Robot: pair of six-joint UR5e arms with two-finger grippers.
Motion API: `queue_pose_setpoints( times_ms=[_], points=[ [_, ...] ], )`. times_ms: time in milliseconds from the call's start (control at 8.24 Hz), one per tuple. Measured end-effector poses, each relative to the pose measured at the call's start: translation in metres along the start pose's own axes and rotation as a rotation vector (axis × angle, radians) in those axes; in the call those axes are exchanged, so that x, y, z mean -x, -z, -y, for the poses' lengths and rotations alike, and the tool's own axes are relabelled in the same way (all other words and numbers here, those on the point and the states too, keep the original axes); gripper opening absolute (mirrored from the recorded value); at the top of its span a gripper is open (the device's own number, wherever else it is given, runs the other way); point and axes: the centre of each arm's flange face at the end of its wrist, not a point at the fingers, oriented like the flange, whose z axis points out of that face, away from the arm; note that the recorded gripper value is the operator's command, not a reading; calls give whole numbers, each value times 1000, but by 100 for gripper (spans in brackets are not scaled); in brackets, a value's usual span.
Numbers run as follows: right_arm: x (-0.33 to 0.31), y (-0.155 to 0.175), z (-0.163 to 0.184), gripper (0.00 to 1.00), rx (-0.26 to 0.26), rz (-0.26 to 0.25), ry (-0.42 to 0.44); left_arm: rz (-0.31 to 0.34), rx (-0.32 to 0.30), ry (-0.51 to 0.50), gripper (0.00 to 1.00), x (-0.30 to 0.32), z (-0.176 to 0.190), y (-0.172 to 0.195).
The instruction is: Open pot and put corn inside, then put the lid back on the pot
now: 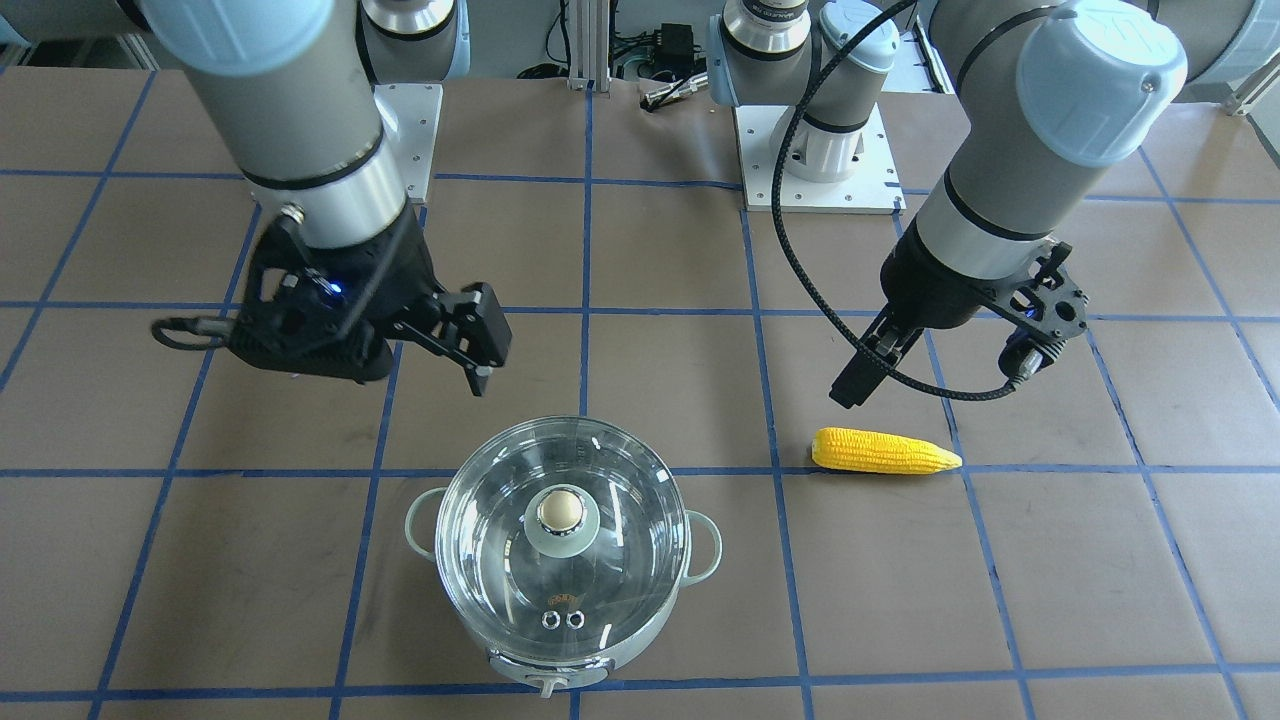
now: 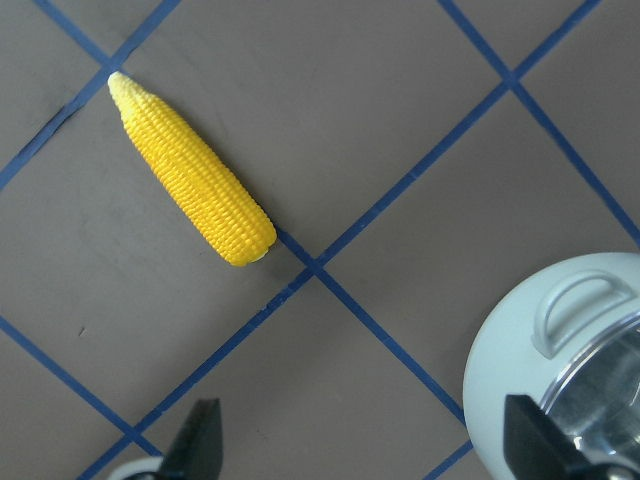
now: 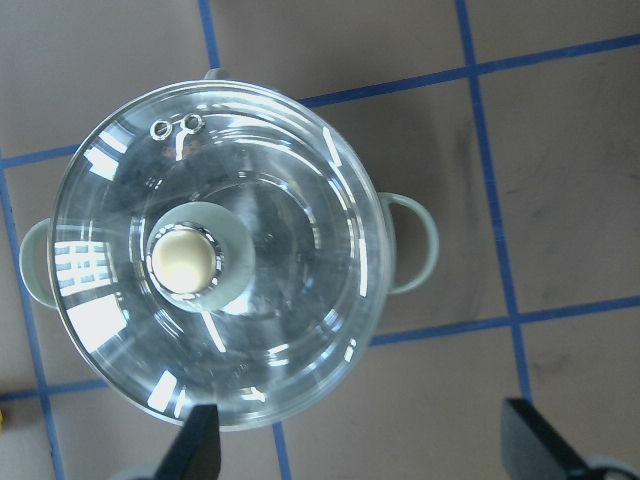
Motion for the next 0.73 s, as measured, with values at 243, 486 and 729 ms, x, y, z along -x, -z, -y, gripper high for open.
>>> queue_pose_setpoints(
  times_ms=[243,486,729],
  points=[
    [56,-55,2,100,-22,19,-16,40,26,266,100,17,17,-24],
    [78,-99,8,98,-33,18,-12,69,40,430,100,28,36,-45],
    [84,-127,18,92,-54,15,-12,70,31,512,100,29,57,-81]
  ],
)
